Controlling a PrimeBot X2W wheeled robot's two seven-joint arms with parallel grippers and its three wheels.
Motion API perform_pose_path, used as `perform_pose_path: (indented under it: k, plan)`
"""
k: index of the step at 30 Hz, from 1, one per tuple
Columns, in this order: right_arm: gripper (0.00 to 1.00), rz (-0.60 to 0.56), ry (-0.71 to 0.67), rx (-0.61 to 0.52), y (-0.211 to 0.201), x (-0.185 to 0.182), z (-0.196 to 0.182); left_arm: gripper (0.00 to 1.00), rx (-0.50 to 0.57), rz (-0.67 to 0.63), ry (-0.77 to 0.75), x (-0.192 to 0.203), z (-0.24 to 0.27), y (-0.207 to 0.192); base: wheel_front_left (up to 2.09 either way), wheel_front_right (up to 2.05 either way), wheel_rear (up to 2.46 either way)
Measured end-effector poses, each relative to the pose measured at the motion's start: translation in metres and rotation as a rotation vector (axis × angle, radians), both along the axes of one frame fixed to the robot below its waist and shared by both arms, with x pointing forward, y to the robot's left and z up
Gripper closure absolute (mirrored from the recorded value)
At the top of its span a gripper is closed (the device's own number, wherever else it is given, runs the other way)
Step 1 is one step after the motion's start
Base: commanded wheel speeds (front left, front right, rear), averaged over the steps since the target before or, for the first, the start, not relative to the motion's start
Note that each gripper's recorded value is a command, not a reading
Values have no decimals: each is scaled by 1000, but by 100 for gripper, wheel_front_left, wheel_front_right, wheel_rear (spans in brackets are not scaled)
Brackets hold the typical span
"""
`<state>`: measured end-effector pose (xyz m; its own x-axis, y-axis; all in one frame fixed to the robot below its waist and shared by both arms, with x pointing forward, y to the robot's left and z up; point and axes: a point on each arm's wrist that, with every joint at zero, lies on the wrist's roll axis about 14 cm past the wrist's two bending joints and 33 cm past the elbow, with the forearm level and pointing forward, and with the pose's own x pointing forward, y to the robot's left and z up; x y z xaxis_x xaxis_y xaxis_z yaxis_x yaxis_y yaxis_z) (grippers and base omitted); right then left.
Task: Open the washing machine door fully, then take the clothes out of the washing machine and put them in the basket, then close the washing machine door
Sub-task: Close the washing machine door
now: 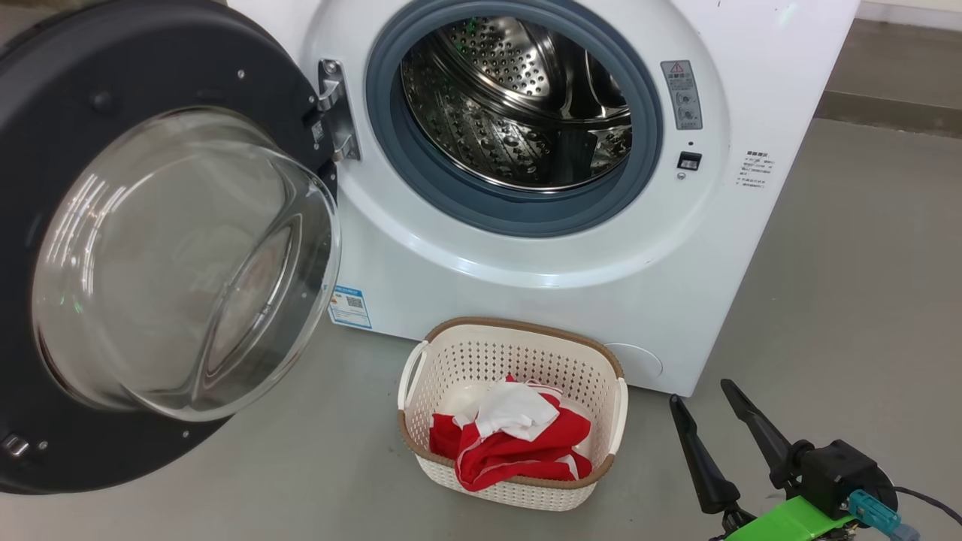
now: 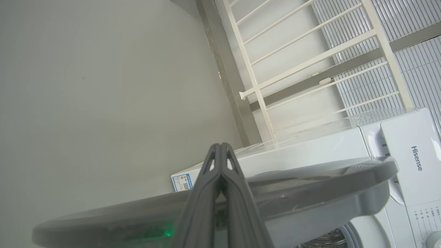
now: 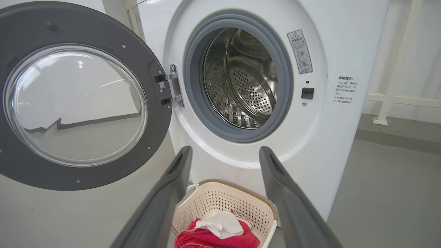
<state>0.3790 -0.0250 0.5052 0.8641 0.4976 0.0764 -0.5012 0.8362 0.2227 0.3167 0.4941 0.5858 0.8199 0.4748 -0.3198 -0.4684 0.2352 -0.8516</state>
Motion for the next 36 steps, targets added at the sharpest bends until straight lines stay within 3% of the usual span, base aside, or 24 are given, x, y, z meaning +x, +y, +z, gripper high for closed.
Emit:
perform_pose_path:
  k: [11, 21, 36]
  plan:
    - [0, -4, 1, 8, 0, 0, 1, 100, -38, -153, -55, 4, 2, -15, 0, 0, 0]
    - [0, -16, 6, 22, -2, 0, 1, 100, -88, -209, -167, 8, 7, -27, 0, 0, 0]
    - [0, -27, -10, 37, -2, -4, 9, 100, -167, -351, -322, 11, 9, -84, 0, 0, 0]
